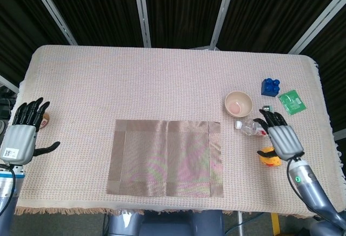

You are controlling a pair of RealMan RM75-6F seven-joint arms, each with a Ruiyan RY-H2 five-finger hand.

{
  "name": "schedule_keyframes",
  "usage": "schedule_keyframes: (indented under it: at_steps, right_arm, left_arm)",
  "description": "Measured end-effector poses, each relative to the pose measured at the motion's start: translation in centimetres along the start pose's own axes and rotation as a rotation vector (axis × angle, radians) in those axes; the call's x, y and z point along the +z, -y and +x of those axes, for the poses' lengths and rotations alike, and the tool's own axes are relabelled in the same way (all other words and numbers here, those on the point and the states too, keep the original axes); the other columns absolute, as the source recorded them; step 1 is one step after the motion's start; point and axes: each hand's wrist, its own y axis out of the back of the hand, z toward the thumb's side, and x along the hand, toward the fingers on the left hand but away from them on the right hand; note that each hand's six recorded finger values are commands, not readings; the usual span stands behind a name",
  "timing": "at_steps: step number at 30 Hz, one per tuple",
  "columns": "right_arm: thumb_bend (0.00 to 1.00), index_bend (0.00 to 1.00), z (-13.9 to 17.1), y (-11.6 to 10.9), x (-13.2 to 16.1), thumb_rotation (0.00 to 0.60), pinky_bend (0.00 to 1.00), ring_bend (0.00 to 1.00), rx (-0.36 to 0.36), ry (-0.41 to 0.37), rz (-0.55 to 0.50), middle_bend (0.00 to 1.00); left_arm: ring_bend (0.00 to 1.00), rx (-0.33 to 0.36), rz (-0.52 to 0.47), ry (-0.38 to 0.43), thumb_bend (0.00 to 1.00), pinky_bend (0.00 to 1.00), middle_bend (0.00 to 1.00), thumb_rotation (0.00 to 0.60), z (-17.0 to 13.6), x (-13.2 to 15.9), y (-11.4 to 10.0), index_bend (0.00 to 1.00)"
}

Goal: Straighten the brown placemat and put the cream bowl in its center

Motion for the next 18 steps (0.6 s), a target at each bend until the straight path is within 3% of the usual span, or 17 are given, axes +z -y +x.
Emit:
schedule_keyframes:
  at_steps: [10,18]
  right_arm:
    - [0.03,0.34,-9.8,1.2,2.2,0.6,0.0,0.0,0.061,0.075,-0.056,0.0]
    - [0.13,0.39,-13.2,3.0,4.0,0.6,0.0,0.0,0.071,0.112,-0.033,0.0]
  left_arm:
    - [0.0,-0.029,0.019,-0.043,0.0,0.0,0.0,0.6,0.9,-1.5,1.0,0.0]
    - [0.0,-0.036,0.02,-0.056,0.0,0.0,0.0,0.6,1.3,-1.9,1.3,0.0]
